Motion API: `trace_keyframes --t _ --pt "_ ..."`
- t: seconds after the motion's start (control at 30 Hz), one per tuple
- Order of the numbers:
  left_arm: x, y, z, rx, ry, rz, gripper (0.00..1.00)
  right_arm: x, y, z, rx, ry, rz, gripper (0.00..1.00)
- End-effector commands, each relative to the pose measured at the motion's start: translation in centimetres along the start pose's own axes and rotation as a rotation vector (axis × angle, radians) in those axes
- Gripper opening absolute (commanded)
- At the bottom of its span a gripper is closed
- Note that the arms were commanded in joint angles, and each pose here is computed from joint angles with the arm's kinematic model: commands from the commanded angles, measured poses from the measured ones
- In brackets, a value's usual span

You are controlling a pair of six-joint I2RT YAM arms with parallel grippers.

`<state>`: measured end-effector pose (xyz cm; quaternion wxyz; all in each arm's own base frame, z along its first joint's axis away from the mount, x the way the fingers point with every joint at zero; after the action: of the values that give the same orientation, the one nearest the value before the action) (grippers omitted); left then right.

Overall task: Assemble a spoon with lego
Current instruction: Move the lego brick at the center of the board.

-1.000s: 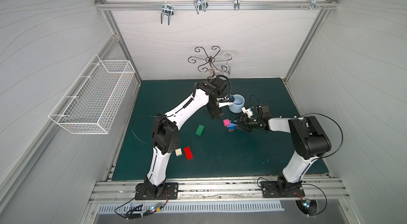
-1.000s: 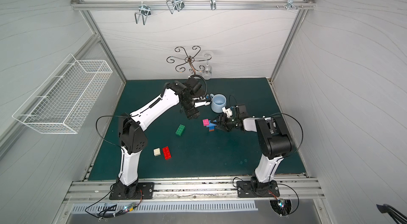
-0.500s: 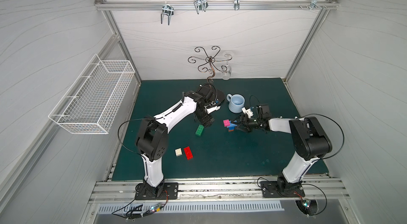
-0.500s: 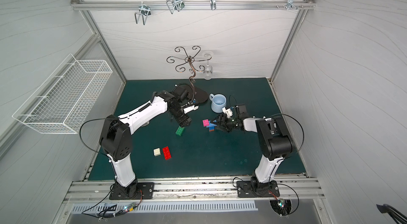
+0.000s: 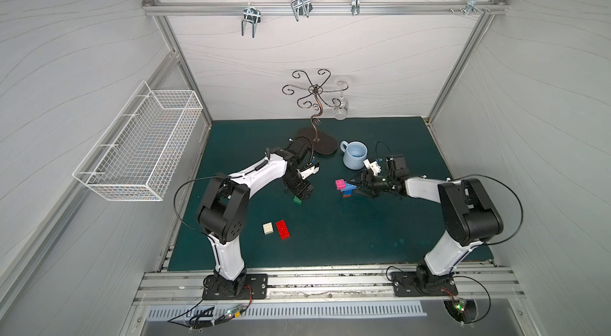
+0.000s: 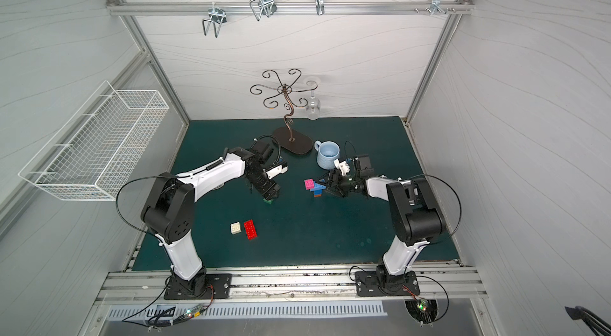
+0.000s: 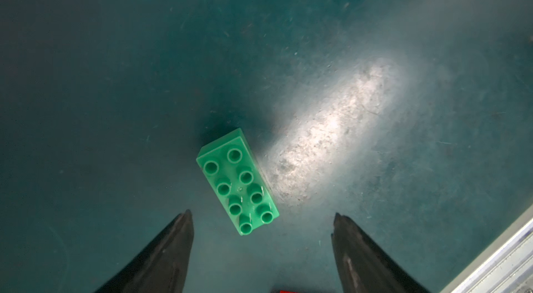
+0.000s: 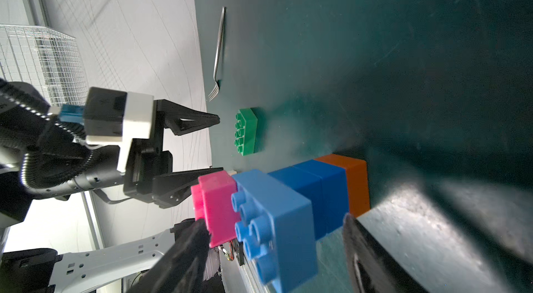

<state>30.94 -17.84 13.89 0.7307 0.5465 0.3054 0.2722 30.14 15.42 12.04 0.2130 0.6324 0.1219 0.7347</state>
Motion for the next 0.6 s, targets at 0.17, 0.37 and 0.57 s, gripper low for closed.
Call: trace_keyframes --t 0.17,0.37,0.57 --pt "1.1 -0.5 -1.3 -0.019 0.148 -0.006 0.87 1.3 1.4 0.0 -0.024 0.031 -0.013 0.76" --pt "0.1 -1.3 -0.9 -0.026 0.184 -0.133 1.00 2.0 2.0 0.1 -0.037 0.049 -0.024 0.76" --pt "-2.6 -2.0 0.2 -0.051 0.189 -0.270 1.00 3.0 3.2 0.2 -0.067 0.082 -0.063 0.76"
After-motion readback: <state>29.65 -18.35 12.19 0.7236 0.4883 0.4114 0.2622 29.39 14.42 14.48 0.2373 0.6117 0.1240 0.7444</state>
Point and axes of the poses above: each gripper's point midway between its finger pads, its own y axis back along the fingers, its own x axis along the line the jaws close on, z = x × y, the point moved 8 cm from there along y, back along the fingers, and after that the axes turned 2 degrees about y, right-handed, at the moved point
